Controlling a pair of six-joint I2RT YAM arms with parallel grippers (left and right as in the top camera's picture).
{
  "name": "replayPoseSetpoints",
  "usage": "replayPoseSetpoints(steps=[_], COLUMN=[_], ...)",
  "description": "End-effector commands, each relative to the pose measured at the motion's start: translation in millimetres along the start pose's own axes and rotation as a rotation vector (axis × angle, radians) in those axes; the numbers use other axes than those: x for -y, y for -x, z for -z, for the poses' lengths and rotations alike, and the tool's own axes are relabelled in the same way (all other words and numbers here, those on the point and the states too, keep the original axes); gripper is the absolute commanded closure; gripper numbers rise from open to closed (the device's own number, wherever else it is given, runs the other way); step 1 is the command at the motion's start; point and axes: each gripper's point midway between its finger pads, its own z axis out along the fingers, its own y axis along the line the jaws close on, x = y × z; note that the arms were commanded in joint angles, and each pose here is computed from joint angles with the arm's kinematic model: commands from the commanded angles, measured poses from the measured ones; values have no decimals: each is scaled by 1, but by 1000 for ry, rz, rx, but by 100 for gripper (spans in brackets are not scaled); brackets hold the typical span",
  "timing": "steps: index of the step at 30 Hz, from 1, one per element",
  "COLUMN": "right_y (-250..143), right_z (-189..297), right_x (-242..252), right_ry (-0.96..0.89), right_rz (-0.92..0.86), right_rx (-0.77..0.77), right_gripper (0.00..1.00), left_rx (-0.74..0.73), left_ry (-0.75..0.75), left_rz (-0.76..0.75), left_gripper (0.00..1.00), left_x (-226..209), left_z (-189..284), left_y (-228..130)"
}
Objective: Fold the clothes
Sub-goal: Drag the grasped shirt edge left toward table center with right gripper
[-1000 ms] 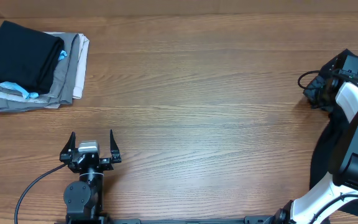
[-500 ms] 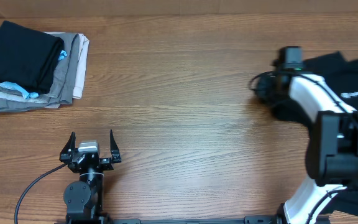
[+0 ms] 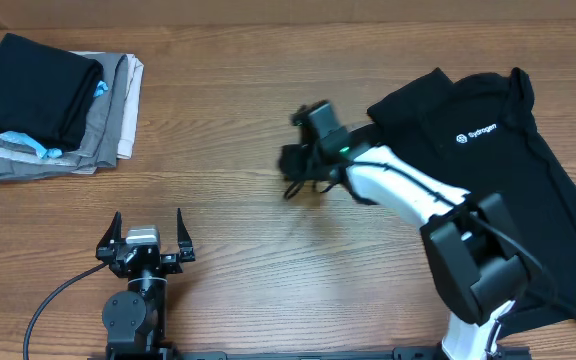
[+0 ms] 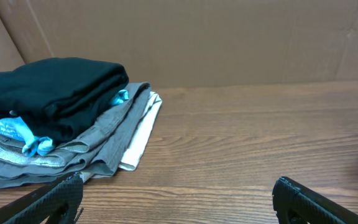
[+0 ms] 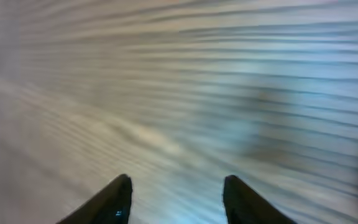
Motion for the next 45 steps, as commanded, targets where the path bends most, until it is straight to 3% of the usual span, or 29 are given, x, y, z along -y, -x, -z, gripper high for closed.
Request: replayPoseSetpoints(steps=[1, 9, 15, 21, 29, 32, 45], right_y=[11, 8, -32, -52, -52, -49, -49], right_z=[7, 67, 83, 66, 45, 47, 54], right_x=[-7, 26, 55, 79, 105, 119, 135], right_ry=[8, -75, -199, -265, -300, -374, -473], right_rz=[65, -35, -82, -77, -85, -83, -76], right_rx=[18, -65, -209, -210, -114, -79, -69], right_gripper=[45, 45, 58, 72, 71, 65, 57], left_rx=[7, 7, 7, 7, 7, 7, 7], left_ry=[20, 20, 20, 20, 20, 20, 20], left_rz=[-14, -14, -14, -14, -15, -15, -15], left_gripper=[0, 0, 0, 0, 0, 0, 0], left_x=[-4, -4, -4, -4, -4, -4, -4], left_z=[0, 0, 0, 0, 0, 0, 0], left_y=[1, 1, 1, 1, 1, 1, 1])
